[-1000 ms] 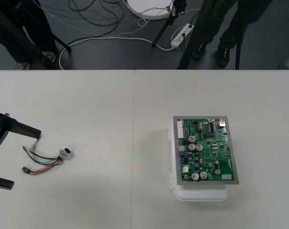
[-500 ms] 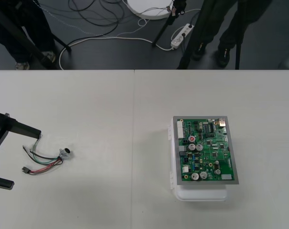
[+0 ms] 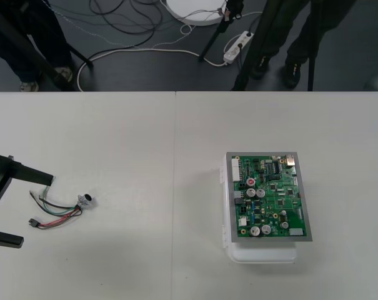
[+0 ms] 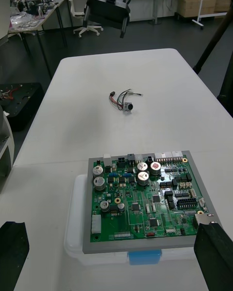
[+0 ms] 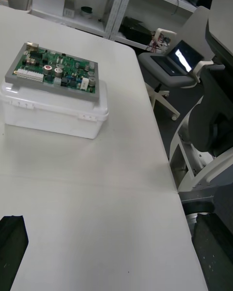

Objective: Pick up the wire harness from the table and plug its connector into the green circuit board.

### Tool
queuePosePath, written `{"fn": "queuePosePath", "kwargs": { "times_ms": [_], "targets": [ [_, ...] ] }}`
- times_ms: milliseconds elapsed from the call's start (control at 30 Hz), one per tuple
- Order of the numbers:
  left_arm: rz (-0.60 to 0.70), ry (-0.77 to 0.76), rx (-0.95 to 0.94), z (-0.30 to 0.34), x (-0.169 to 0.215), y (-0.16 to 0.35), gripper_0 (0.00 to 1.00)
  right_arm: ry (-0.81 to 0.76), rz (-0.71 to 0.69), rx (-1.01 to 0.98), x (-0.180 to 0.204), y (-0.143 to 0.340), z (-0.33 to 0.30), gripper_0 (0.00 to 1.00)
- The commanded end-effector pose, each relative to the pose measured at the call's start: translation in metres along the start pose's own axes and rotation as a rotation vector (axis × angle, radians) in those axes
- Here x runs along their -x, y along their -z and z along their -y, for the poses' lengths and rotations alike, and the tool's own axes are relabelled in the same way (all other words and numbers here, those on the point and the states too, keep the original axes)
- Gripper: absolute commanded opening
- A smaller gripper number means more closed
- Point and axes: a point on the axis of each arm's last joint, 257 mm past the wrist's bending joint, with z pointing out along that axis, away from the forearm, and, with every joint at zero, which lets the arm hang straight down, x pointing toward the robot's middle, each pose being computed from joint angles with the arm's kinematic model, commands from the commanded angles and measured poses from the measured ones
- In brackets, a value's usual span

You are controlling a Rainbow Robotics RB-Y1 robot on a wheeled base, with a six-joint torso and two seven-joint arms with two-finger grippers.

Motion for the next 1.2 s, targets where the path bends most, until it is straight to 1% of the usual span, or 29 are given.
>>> {"fn": "queuePosePath", "kwargs": {
  "times_ms": [33, 267, 467, 600, 700, 867, 933, 1100, 1200],
  "targets": [
    [-0.042, -0.004, 0.007, -0.007, -0.008, 0.007, 1.00, 0.025, 0.016, 0.025, 0.003, -0.005, -0.010, 1.00],
    [-0.130, -0.096, 0.022, -0.020, -0.023, 0.006, 1.00, 0.029, 0.028, 0.035, 0.003, -0.008, -0.013, 1.00],
    [-0.262, -0.261, 0.045, -0.038, -0.047, 0.013, 1.00, 0.001, 0.068, 0.044, 0.000, -0.012, -0.024, 1.00],
    [-0.354, -0.374, 0.049, -0.048, -0.063, 0.021, 1.00, 0.019, 0.077, 0.043, -0.003, -0.012, -0.030, 1.00],
    [-0.426, -0.444, 0.042, -0.054, -0.075, 0.029, 1.00, 0.048, 0.109, -0.007, -0.002, -0.012, -0.026, 1.00],
    [-0.536, -0.577, 0.013, -0.061, -0.090, 0.041, 1.00, 0.008, 0.180, -0.053, 0.002, -0.013, -0.023, 1.00],
    [-0.566, -0.616, -0.003, -0.062, -0.095, 0.043, 1.00, 0.019, 0.193, -0.071, 0.002, -0.013, -0.019, 1.00],
    [-0.628, -0.749, -0.042, -0.068, -0.113, 0.044, 1.00, 0.104, 0.179, -0.122, -0.002, -0.011, -0.005, 1.00],
    [-0.651, -0.822, -0.049, -0.074, -0.121, 0.042, 1.00, 0.120, 0.174, -0.146, -0.007, -0.014, 0.001, 1.00]
  ]
}}
